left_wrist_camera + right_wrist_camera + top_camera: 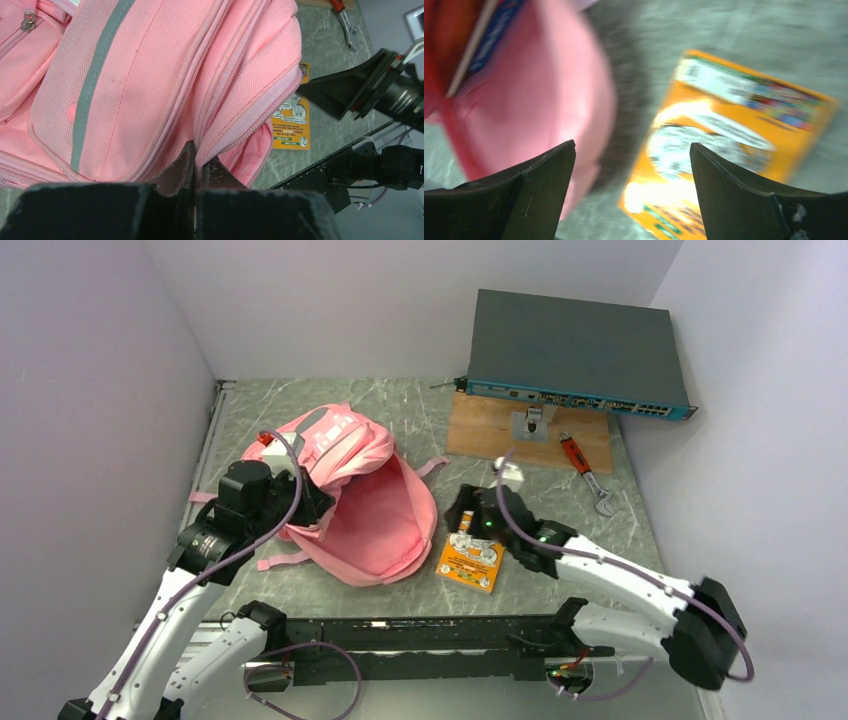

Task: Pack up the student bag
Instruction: Place the book in the student bag, then pick up the book from the center of the board.

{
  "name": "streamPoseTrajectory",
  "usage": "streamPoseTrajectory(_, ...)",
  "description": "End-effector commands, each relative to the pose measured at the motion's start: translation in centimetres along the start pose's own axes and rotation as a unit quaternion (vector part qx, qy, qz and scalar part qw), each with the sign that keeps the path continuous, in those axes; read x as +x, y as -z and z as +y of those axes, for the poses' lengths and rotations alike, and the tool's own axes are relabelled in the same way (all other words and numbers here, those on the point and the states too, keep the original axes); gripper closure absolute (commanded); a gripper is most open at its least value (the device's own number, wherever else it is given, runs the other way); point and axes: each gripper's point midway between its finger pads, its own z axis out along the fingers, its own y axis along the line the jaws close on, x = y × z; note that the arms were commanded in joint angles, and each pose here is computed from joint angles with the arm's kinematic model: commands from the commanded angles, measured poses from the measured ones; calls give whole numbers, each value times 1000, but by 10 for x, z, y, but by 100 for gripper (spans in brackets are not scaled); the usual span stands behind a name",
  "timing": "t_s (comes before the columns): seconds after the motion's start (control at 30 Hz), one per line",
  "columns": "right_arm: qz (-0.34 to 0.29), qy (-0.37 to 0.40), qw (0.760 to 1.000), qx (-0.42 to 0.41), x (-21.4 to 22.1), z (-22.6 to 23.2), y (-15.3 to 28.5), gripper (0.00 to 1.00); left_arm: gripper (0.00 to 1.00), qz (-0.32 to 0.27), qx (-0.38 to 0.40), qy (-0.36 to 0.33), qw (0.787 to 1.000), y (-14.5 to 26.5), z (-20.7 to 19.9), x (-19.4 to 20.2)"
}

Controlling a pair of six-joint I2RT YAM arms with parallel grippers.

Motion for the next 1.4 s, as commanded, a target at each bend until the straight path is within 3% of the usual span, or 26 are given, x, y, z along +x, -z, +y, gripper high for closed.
streamPoseTrajectory(0.0,21,-56,984,170,-3,-93,41,11,100,-73,33,-6,997,6,-17,-35)
streamPoseTrajectory(0.1,18,-90,979,181,-6,-110,55,6,100,-69,32,-6,997,4,-16,-33)
streamPoseTrajectory(0.3,48,-132,979,147,17,-115,48,7,100,-56,40,3,998,0,-15,-21)
streamPoseTrajectory(0.37,59,-139,979,137,23,-113,44,7,91,-54,55,1,997,2,-21,-20)
streamPoseTrajectory(0.53,75,-123,980,138,25,-112,42,8,55,-70,111,-20,991,15,-42,-27)
streamPoseTrajectory(0.6,83,-109,979,151,24,-115,45,8,46,-79,140,-27,987,20,-53,-32)
streamPoseTrajectory(0.8,93,-99,978,156,26,-116,47,9,44,-66,226,-21,972,10,-80,-26)
streamPoseTrajectory(0.93,100,-107,980,136,35,-113,43,12,37,-31,256,-22,966,-9,-104,-12)
streamPoseTrajectory(1.27,101,-109,982,115,44,-112,38,20,39,121,191,-59,972,-97,-158,66)
streamPoseTrajectory(1.37,113,-108,982,105,51,-111,36,31,38,154,146,-79,974,-123,-165,88)
